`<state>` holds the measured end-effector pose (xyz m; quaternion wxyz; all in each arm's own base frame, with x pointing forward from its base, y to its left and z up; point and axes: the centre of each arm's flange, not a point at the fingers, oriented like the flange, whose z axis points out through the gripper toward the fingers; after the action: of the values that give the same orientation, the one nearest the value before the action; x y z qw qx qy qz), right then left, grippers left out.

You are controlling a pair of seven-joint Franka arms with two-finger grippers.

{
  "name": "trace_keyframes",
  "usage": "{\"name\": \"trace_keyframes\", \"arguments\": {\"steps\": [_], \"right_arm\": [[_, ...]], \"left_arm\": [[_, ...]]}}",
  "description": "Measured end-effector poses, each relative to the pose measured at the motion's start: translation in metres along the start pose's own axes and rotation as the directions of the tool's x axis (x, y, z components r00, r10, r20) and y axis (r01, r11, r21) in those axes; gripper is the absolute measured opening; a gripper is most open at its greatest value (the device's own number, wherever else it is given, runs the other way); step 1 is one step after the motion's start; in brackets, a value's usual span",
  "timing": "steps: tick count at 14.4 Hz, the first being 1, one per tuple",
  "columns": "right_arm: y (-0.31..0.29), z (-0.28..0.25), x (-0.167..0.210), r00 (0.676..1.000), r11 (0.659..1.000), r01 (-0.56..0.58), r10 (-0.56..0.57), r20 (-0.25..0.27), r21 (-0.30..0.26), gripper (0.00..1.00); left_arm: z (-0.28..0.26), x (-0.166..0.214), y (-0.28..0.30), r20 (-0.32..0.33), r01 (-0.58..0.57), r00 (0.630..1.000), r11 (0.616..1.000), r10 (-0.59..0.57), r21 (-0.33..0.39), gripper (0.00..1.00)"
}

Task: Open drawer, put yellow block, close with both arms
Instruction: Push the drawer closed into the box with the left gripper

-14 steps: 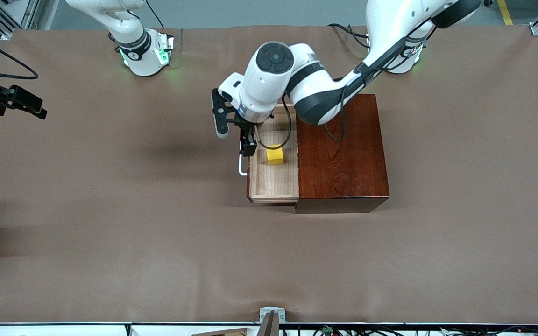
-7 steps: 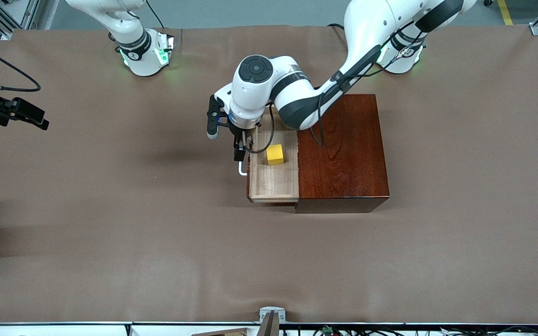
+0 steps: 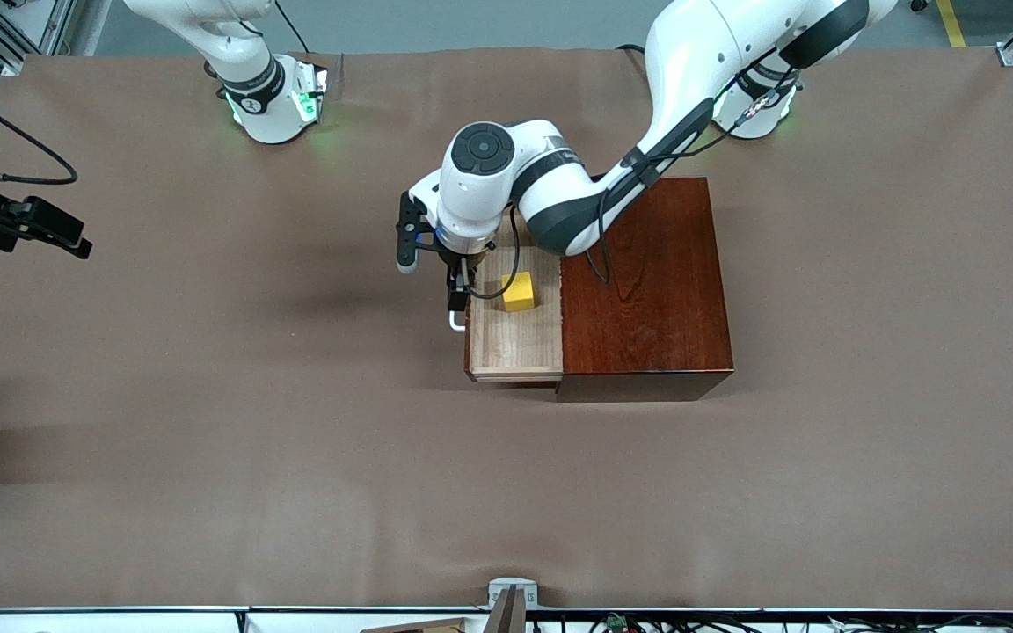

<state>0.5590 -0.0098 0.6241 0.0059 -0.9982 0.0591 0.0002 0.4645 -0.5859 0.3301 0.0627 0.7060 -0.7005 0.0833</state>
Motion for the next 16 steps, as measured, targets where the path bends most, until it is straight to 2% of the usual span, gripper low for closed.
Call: {"name": "trace_keyframes", "arguments": {"steps": [5,9,12,14,16], "right_arm": [[0.0,-0.004,0.005,0.999,1.0,0.0,0.001,-0.046,0.005,1.0],[-0.003,-0.004,0.006,0.999,1.0,0.004,-0.003,-0.051,0.005,1.0],[-0.003,-0.002,0.006,0.999,1.0,0.005,-0.004,-0.048,0.005,1.0],[-0.003,0.0,0.007,0.999,1.0,0.005,-0.004,-0.044,0.004,1.0],[-0.004,0.002,0.01,0.999,1.0,0.005,-0.004,-0.049,0.005,1.0]], "left_arm": [[-0.001,-0.005,-0.002,0.058,-0.003,0.998,1.0,0.004,-0.012,1.0],[-0.004,-0.011,-0.007,0.117,-0.007,0.993,1.0,0.009,-0.022,1.0],[-0.006,-0.019,-0.006,0.208,-0.004,0.978,1.0,0.01,-0.03,1.0],[-0.002,-0.036,-0.009,0.308,0.008,0.951,0.999,0.009,-0.054,1.0],[-0.002,-0.048,-0.012,0.366,0.014,0.93,0.998,0.011,-0.064,1.0]]}}
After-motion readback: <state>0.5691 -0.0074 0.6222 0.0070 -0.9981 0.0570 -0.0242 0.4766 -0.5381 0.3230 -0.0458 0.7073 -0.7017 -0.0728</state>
